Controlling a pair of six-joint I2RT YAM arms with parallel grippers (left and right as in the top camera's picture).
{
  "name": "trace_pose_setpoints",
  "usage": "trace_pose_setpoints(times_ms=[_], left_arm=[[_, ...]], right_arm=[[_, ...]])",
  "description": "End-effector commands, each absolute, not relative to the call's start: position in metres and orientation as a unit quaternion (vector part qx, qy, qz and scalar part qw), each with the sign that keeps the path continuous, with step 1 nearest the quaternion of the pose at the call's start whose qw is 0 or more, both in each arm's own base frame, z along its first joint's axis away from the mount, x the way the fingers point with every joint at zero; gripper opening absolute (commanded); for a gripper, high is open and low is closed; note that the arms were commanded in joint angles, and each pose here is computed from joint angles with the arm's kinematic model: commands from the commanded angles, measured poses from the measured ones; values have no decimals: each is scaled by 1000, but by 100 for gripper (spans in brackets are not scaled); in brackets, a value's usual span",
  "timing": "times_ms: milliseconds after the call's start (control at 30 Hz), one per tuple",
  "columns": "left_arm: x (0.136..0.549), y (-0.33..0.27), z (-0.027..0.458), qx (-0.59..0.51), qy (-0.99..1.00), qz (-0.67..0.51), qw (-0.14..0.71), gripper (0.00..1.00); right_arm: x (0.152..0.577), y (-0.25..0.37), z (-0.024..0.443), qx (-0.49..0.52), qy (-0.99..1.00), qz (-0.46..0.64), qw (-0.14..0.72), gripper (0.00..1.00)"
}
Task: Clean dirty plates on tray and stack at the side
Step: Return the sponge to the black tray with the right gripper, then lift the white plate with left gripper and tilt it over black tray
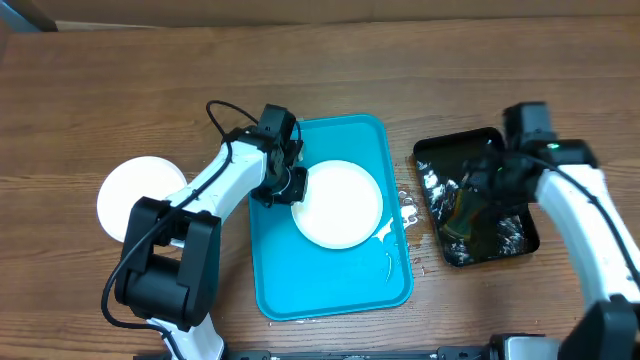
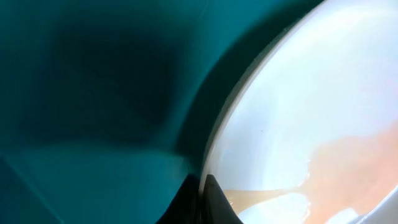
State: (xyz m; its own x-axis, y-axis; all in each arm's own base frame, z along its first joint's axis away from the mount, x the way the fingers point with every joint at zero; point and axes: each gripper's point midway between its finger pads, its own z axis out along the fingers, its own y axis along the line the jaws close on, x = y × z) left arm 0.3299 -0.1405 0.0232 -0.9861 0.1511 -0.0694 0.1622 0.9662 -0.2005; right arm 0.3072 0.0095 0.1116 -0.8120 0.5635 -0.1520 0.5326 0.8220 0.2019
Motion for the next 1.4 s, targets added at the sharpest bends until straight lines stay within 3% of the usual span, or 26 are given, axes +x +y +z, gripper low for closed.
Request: trace_pose_setpoints(times_ms=[0, 267, 633, 967, 1367], left_arm=[[354, -147, 56, 116, 986, -101, 63, 4], [381, -211, 142, 197, 964, -96, 154, 4], [399, -345, 210, 257, 881, -45, 395, 4], [403, -353, 252, 240, 819, 94, 513, 4], [373, -379, 272, 310, 764, 165, 541, 4]], right_arm=[[320, -3, 173, 288, 933, 124, 179, 66], [301, -50, 195, 361, 899, 152, 198, 69], [294, -57, 193, 363, 900, 150, 189, 69], [291, -56, 192, 360, 903, 149, 183, 69], [289, -57, 191, 362, 903, 145, 180, 69]])
